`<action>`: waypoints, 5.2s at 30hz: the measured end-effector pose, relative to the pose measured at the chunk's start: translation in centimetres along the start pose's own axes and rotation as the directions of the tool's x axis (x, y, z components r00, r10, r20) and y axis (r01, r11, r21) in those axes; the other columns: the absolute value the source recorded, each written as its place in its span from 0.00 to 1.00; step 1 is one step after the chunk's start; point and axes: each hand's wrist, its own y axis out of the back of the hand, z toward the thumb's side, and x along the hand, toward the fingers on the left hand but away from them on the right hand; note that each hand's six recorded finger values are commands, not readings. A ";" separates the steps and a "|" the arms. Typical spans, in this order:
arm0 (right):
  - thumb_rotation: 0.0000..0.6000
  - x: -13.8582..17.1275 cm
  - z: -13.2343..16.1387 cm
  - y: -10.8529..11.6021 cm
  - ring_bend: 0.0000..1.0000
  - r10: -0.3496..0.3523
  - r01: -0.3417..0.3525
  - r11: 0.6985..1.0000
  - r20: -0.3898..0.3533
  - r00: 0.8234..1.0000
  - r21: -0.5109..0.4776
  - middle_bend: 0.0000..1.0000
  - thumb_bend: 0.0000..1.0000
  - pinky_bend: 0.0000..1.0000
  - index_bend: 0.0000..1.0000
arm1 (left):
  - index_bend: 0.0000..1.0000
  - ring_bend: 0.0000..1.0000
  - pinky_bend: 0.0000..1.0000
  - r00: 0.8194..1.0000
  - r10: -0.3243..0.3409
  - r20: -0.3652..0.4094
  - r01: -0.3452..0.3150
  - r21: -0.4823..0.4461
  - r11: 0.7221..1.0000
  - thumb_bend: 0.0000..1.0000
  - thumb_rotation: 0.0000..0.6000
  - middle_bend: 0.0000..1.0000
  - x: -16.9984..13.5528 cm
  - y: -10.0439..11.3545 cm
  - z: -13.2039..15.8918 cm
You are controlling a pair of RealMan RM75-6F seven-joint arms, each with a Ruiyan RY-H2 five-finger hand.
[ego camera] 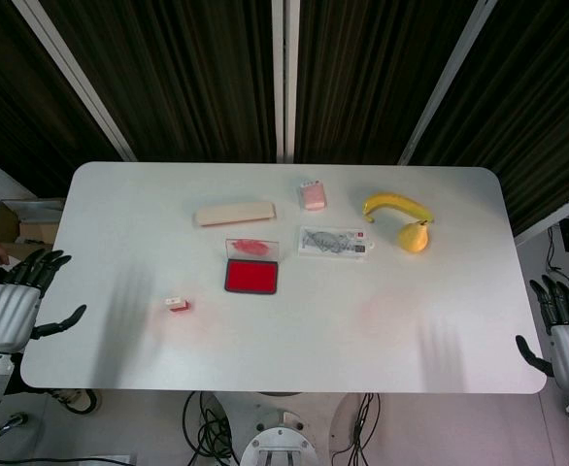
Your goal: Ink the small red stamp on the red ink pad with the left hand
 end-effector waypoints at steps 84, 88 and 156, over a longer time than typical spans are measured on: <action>1.00 0.4 -2.0 0.4 0.00 -0.005 0.004 1.000 0.068 0.998 0.003 0.00 0.22 0.00 0.00 | 0.51 0.94 1.00 0.958 -0.249 0.145 0.248 0.023 0.968 0.26 1.00 0.58 7.7 -15.5 12.4; 1.00 0.4 -2.1 0.3 0.00 -0.002 0.002 1.000 0.069 0.998 0.003 0.00 0.23 0.00 0.00 | 0.52 0.94 1.00 0.955 -0.258 0.145 0.260 0.006 0.966 0.26 1.00 0.59 7.7 -15.6 12.5; 1.00 0.6 -3.0 0.3 0.00 -0.001 0.001 1.000 0.098 0.995 0.008 0.00 0.23 0.00 0.00 | 0.64 0.97 1.00 0.828 -0.510 0.233 0.549 -0.146 0.823 0.54 1.00 0.70 20.6 -16.3 26.9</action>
